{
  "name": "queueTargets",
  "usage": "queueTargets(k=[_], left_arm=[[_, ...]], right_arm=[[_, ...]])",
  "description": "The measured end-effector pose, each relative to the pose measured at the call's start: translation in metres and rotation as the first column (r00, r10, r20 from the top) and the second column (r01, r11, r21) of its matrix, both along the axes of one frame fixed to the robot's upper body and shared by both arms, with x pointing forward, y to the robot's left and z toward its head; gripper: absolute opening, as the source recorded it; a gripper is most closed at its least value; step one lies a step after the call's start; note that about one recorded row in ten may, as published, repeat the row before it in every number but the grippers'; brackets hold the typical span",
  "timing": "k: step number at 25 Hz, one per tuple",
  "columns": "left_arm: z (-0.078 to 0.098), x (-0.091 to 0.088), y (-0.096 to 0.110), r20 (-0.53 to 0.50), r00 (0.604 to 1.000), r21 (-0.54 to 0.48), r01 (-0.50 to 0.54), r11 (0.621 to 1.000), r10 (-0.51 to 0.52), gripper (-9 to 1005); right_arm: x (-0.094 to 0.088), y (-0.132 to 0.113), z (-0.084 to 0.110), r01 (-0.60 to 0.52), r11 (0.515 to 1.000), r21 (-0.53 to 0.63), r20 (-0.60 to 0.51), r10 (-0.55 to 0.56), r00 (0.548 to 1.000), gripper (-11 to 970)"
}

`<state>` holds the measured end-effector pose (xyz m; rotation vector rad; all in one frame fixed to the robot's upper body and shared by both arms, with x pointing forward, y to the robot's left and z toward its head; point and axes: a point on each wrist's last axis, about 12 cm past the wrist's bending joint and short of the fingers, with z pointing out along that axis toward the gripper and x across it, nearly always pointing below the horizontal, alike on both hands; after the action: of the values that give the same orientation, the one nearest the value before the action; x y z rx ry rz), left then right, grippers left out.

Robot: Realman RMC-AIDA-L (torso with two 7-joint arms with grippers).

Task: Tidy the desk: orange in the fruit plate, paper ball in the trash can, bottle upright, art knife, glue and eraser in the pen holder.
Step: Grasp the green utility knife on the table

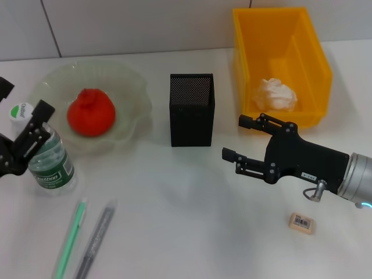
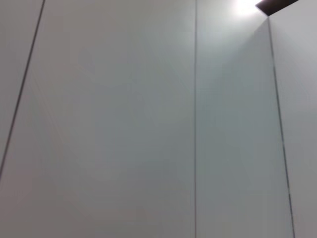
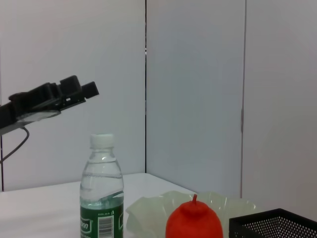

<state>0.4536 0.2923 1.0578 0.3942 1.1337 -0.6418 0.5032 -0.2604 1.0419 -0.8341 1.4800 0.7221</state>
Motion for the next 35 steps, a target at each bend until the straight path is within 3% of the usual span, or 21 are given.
queueTargets(k=[9,19,35], left_arm=[[-0.005,-0.004,-0.013,0.004,0.993,0.108,0.117,0.987,-0.118,795],[-0.010,-0.012,-0.011,-0.055,0.958,0.229,0.286,0.930,-0.281,793],[-0.021,-0.010,0.005,-0.210,0.945,0.275,0.304,0.912,-0.251,792]], right_arm=[[-0.001,-0.002,0.000,0.006,1.000,0.002,-0.002,-0.006,1.000,766],[0.001,-0.006,0.005,0.014,1.000,0.013,-0.007,-0.014,1.000,766],[0.003,-0.015,0.015,0.042,0.998,0.039,-0.002,-0.041,0.999,766]])
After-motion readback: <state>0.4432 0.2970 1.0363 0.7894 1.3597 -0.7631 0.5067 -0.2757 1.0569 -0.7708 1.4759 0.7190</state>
